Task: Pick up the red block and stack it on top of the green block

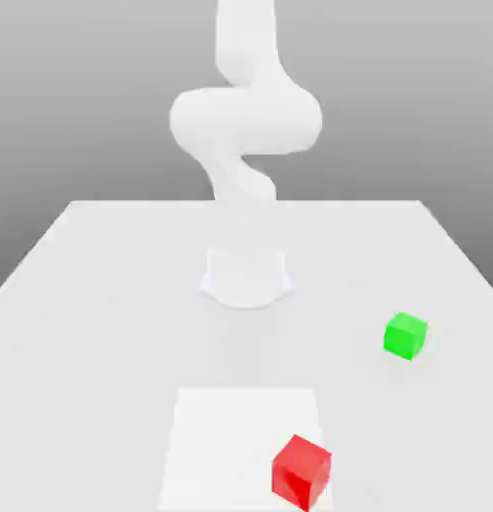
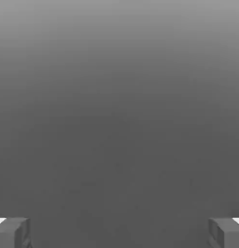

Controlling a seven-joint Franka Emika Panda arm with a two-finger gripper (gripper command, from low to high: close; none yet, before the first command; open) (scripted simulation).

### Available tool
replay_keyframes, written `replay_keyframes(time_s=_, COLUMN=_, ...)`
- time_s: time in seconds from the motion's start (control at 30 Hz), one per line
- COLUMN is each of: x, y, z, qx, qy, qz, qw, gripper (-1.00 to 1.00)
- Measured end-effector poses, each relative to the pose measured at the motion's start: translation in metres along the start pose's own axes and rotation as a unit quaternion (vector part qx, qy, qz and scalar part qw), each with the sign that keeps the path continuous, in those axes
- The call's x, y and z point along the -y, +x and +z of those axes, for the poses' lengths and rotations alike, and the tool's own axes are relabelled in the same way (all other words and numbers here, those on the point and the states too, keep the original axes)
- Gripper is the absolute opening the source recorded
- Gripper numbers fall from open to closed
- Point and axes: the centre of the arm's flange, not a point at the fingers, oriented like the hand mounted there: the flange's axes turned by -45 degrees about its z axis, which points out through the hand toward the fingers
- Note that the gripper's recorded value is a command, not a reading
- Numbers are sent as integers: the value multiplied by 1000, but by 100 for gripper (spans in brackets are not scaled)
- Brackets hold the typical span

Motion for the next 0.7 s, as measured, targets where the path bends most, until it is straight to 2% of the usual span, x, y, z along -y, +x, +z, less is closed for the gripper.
replay_keyframes(time_s=0.33, x=22, y=-46, z=199, qx=138, qy=83, qz=-153, qw=975, gripper=0)
replay_keyframes(time_s=0.7, x=58, y=-173, z=363, qx=271, qy=140, qz=-325, qw=895, gripper=0)
